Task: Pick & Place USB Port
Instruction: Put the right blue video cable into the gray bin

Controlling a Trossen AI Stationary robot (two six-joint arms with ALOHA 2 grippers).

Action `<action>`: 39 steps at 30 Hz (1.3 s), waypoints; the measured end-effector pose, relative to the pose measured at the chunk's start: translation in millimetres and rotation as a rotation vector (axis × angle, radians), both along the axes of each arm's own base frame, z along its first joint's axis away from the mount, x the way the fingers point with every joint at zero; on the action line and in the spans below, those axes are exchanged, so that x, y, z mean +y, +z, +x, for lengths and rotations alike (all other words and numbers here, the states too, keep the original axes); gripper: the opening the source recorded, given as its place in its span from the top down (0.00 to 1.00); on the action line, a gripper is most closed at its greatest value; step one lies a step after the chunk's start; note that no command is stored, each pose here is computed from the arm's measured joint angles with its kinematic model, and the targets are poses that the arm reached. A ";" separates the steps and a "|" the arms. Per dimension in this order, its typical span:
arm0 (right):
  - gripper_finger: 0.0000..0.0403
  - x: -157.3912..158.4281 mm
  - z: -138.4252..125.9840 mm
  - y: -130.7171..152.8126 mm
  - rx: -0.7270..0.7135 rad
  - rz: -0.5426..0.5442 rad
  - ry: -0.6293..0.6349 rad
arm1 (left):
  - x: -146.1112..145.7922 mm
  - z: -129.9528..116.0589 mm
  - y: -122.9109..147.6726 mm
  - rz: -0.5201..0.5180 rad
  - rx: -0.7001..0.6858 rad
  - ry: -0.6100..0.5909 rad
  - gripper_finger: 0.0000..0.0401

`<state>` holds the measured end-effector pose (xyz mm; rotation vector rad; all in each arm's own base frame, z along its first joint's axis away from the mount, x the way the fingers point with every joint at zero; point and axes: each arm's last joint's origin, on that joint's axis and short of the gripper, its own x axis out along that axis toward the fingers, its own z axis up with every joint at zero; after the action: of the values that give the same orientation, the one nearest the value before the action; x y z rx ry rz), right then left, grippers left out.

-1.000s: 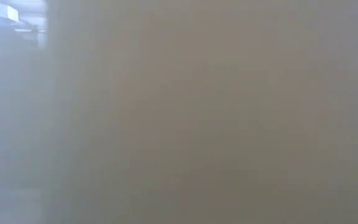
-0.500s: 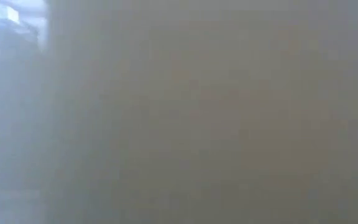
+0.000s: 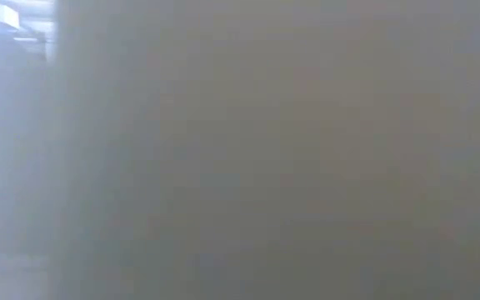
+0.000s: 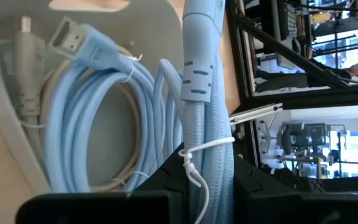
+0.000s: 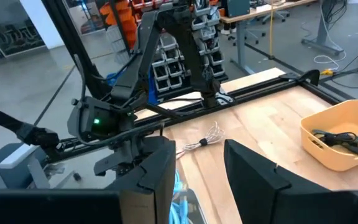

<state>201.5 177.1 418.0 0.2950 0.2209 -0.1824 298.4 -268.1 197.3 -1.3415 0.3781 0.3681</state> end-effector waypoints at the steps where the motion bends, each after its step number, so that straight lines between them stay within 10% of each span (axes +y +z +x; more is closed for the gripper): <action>1: 0.67 0.2 -0.2 0.1 -0.001 -0.001 0.000 | 1.3 1.6 0.2 -0.003 0.001 -0.004 0.88; 12: 0.67 0.3 -0.2 0.2 -0.002 0.002 0.001 | 14.4 15.9 -0.6 -0.005 0.055 -0.106 0.88; 25: 0.67 0.3 -0.1 0.0 -0.003 0.009 0.000 | 24.2 13.5 -10.6 0.031 0.180 -0.099 0.36; 39: 0.67 0.3 -0.1 0.0 -0.003 0.010 0.000 | 42.4 30.7 -9.8 0.014 0.209 -0.195 0.39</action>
<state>201.4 177.5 418.1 0.3048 0.2192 -0.1811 329.1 -225.7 187.5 -1.2441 0.6741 0.3478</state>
